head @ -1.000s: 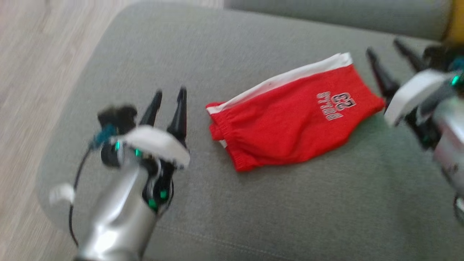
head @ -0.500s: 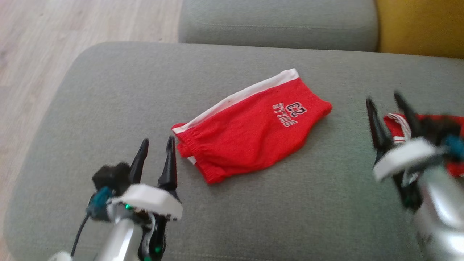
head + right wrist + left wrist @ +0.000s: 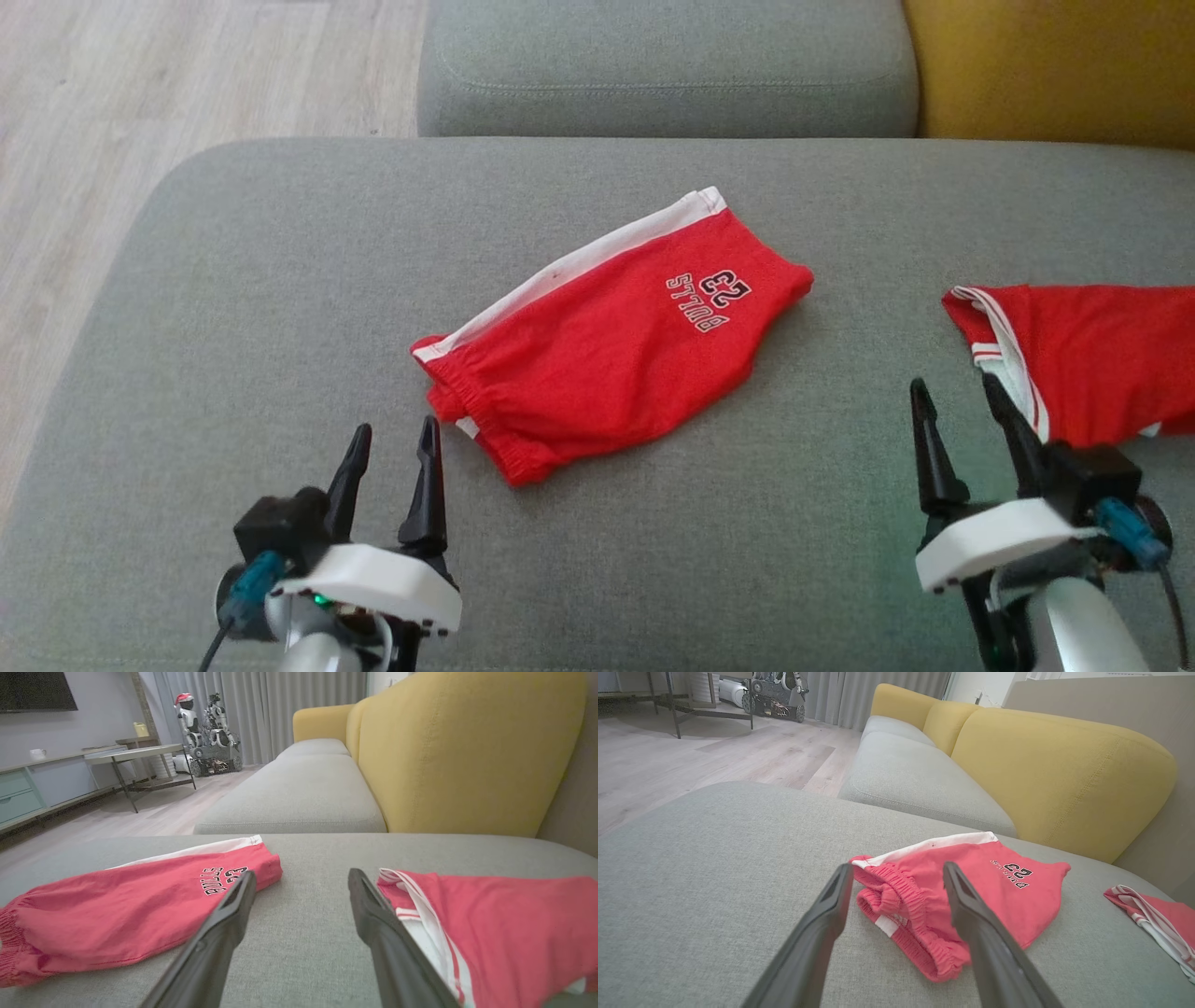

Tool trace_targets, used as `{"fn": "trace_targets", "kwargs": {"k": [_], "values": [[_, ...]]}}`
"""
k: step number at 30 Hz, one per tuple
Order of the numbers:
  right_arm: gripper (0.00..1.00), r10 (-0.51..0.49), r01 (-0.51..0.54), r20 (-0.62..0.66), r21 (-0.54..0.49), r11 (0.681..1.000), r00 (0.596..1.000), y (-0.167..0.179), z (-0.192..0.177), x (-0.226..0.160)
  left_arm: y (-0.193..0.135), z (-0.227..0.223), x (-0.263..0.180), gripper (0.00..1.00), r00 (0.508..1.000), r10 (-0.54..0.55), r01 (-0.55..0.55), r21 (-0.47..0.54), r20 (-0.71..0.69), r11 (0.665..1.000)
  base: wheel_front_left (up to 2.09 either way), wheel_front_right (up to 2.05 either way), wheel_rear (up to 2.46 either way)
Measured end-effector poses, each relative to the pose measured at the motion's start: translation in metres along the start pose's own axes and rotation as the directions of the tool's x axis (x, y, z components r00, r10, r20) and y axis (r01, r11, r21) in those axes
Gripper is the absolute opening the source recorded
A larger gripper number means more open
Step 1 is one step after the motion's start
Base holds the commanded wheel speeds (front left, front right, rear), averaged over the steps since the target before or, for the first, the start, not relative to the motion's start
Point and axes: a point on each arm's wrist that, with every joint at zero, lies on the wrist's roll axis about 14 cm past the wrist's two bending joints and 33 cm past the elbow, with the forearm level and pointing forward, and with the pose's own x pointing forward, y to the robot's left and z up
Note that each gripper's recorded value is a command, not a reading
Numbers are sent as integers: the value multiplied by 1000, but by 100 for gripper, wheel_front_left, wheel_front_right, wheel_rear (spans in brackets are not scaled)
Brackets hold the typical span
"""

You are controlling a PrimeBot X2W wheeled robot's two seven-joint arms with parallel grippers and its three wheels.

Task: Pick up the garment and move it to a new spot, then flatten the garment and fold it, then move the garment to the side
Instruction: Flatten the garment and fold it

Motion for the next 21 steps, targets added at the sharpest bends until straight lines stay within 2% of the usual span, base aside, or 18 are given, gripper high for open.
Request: {"fn": "trace_targets", "kwargs": {"k": [11,12,15,18,21], "values": [[100,1,-1,-3,19,1000,1000,3,7,0,-1,-5,-5,100,1000,-1,1,-2,-13,1000,0,0,0],[100,1,-1,-12,43,999,1000,4,6,2,-2,-6,-6,100,1000,-3,3,-2,-17,1000,0,0,0],[100,13,2,-65,225,974,998,10,-4,7,1,-9,-6,100,1000,9,-10,-11,-27,1000,0,0,0],[100,56,-1,-136,375,927,989,20,-16,16,5,-13,-6,100,999,25,-26,-22,-43,999,0,0,0],[100,113,-14,-187,462,887,976,31,-22,34,7,-17,-5,100,998,38,-39,-21,-56,999,0,0,0]]}}
